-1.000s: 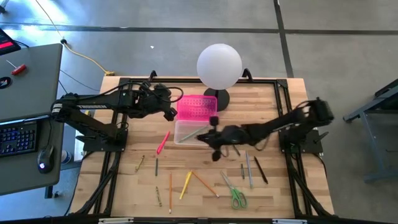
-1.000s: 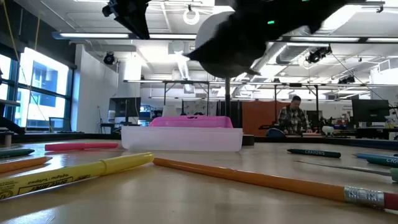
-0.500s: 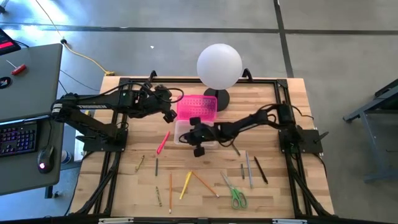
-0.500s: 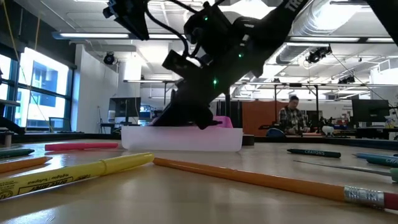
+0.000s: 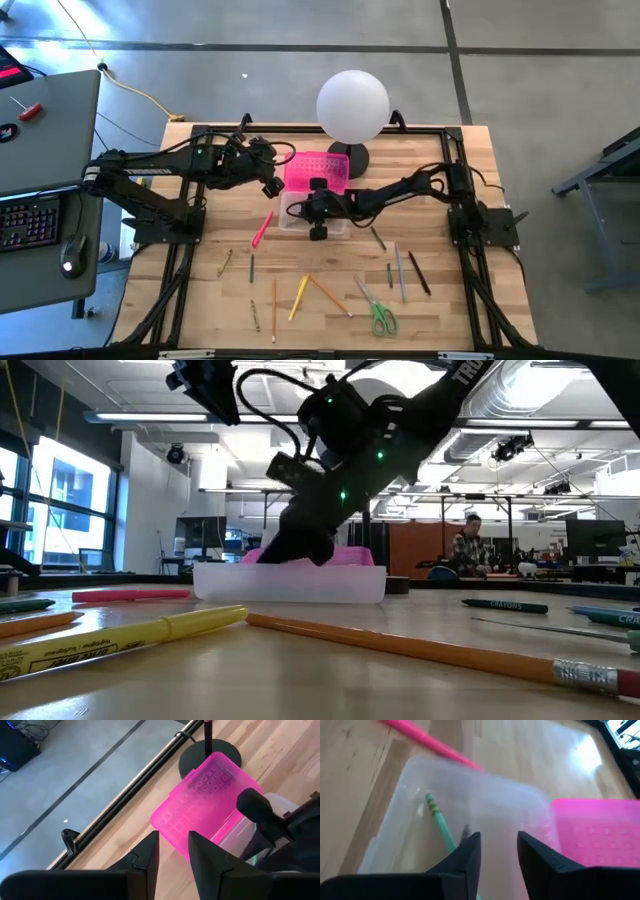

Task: Pick & place school supplies into a supply box
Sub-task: Put the green scissors into the pink supply box

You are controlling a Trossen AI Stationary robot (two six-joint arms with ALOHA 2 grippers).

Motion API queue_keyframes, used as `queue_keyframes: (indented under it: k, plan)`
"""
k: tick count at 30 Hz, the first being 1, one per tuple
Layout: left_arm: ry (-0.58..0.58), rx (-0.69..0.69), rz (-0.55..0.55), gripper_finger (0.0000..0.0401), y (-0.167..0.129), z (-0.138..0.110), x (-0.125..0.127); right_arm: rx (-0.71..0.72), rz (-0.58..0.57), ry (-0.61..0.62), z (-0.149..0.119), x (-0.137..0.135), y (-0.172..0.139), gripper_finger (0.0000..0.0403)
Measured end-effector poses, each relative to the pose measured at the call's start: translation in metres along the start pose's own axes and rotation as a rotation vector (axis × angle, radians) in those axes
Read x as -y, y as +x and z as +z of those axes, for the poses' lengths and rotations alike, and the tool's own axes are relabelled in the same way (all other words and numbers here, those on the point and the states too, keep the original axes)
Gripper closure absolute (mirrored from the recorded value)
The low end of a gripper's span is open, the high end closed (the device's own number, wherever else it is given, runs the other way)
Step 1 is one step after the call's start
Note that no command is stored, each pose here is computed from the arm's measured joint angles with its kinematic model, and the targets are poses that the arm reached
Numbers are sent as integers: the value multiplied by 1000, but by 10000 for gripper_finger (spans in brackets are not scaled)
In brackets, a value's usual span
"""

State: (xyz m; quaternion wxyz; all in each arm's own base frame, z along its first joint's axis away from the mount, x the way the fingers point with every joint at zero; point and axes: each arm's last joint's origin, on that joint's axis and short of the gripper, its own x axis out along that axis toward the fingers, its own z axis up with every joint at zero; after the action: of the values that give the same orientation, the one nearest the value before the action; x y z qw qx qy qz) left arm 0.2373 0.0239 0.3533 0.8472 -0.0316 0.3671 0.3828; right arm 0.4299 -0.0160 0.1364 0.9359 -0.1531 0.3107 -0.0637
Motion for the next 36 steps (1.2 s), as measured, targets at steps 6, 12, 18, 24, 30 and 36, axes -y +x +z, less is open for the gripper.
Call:
queue_keyframes:
  k: [6, 12, 18, 24, 30, 36]
  plan:
    - [-3, 4, -2, 268, 0, 0, 0, 27, 35, -10, 34, -5, -47, 297]
    - [-3, 1, -6, 268, 0, 0, 0, -91, 266, 117, 57, -26, -130, 300]
    - [-12, 5, -4, 267, 0, 1, 0, -283, 251, 184, 46, -74, -191, 300]
    - [-21, 7, -4, 267, 0, 1, 0, -420, 295, 394, 32, -121, -221, 300]
    - [-40, 7, -4, 268, 0, 1, 0, -641, 353, 570, 16, -151, -235, 300]
    - [-43, 6, -4, 268, 0, 1, 0, -899, 330, 798, 0, -179, -236, 300]
